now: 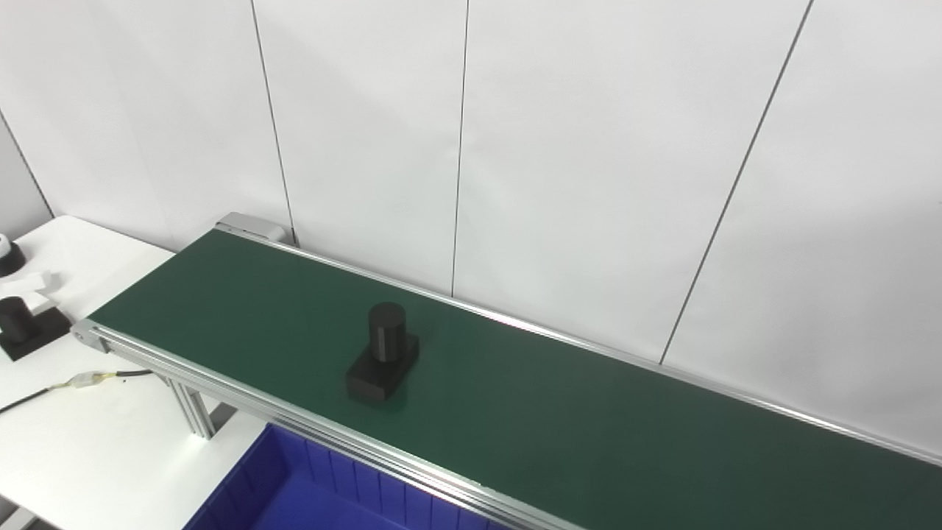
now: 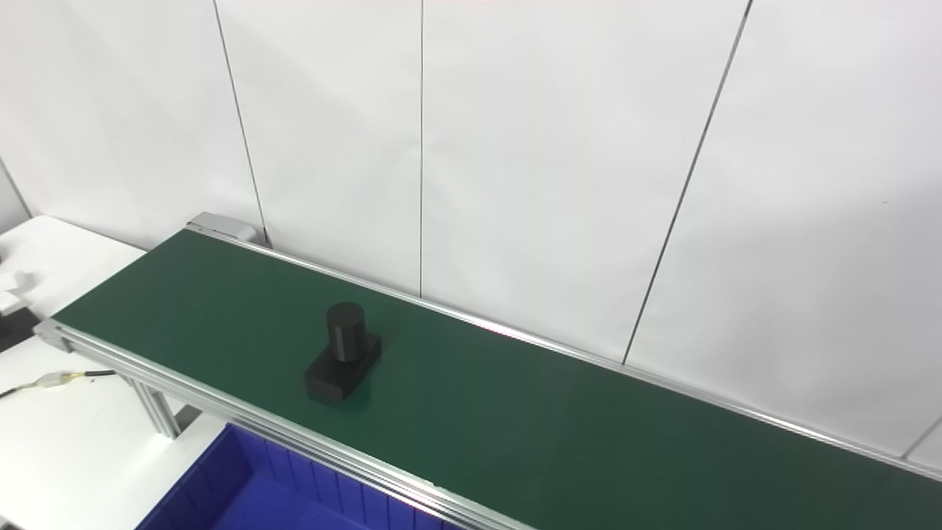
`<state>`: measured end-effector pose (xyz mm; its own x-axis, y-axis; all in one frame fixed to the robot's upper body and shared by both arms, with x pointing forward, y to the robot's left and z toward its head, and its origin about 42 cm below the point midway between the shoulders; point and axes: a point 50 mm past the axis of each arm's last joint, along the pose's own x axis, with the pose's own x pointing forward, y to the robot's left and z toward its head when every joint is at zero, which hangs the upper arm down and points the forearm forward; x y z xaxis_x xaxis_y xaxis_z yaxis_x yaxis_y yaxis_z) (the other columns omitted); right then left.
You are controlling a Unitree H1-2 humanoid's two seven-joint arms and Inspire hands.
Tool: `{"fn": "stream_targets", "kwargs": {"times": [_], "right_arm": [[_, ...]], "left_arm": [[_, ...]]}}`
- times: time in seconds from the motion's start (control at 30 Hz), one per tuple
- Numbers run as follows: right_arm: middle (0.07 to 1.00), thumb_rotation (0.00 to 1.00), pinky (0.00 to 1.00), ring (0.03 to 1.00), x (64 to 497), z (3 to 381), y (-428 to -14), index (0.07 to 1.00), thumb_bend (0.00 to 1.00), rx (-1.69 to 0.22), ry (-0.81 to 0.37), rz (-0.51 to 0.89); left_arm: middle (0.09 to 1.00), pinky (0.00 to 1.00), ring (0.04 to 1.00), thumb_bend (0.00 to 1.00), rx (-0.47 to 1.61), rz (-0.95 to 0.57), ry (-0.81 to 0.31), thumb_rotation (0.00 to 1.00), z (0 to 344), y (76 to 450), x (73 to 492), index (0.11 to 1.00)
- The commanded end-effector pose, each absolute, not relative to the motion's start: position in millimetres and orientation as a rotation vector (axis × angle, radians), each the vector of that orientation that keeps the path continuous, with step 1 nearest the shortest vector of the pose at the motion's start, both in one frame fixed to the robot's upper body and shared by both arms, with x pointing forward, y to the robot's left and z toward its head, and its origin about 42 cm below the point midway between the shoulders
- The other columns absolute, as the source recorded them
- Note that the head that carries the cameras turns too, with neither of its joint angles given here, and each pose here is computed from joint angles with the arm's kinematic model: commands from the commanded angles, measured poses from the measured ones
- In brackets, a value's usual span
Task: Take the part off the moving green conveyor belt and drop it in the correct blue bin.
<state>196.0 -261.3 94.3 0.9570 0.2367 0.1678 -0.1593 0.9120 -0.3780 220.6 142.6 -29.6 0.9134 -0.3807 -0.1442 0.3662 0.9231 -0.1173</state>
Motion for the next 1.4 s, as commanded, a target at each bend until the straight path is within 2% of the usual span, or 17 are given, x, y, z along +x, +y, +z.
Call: {"fn": "stream_targets", "kwargs": {"times": [0.0,0.13,0.6,0.73,0.97,1.17,1.2,1.37], "right_arm": [[0.804,0.58,0.63,0.739,201,108,-263,0.858,0.71,-0.366,-0.272,0.188],[0.811,0.6,0.62,0.739,205,112,-262,0.859,0.69,-0.373,-0.297,0.184],[0.794,0.74,0.61,0.724,225,126,-262,0.844,0.8,-0.392,-0.307,0.167],[0.785,0.74,0.59,0.716,235,125,-265,0.837,0.78,-0.409,-0.291,0.156],[0.804,0.71,0.61,0.73,252,126,-270,0.85,0.72,-0.42,-0.261,0.138],[0.814,0.74,0.63,0.745,261,130,-272,0.861,0.75,-0.448,-0.253,0.122],[0.818,0.7,0.65,0.75,263,131,-271,0.866,0.72,-0.449,-0.253,0.12],[0.835,0.62,0.67,0.774,276,136,-270,0.876,0.68,-0.471,-0.254,0.131]], "left_arm": [[0.822,0.74,0.809,1.0,-0.097,-0.394,0.076,0.26,-16,134,232,0.866],[0.823,0.74,0.811,1.0,-0.095,-0.395,0.077,0.26,-16,134,232,0.866],[0.825,0.75,0.819,1.0,-0.112,-0.396,0.083,0.27,-17,136,234,0.863],[0.827,0.75,0.82,1.0,-0.108,-0.397,0.084,0.29,-17,136,234,0.865],[0.827,0.75,0.824,1.0,-0.119,-0.396,0.086,0.28,-18,136,233,0.865],[0.833,0.76,0.831,1.0,-0.12,-0.396,0.085,0.29,-18,137,234,0.868],[0.833,0.76,0.832,1.0,-0.117,-0.397,0.085,0.29,-18,137,234,0.869],[0.829,0.75,0.824,1.0,-0.104,-0.402,0.081,0.3,-17,139,234,0.867]]}}
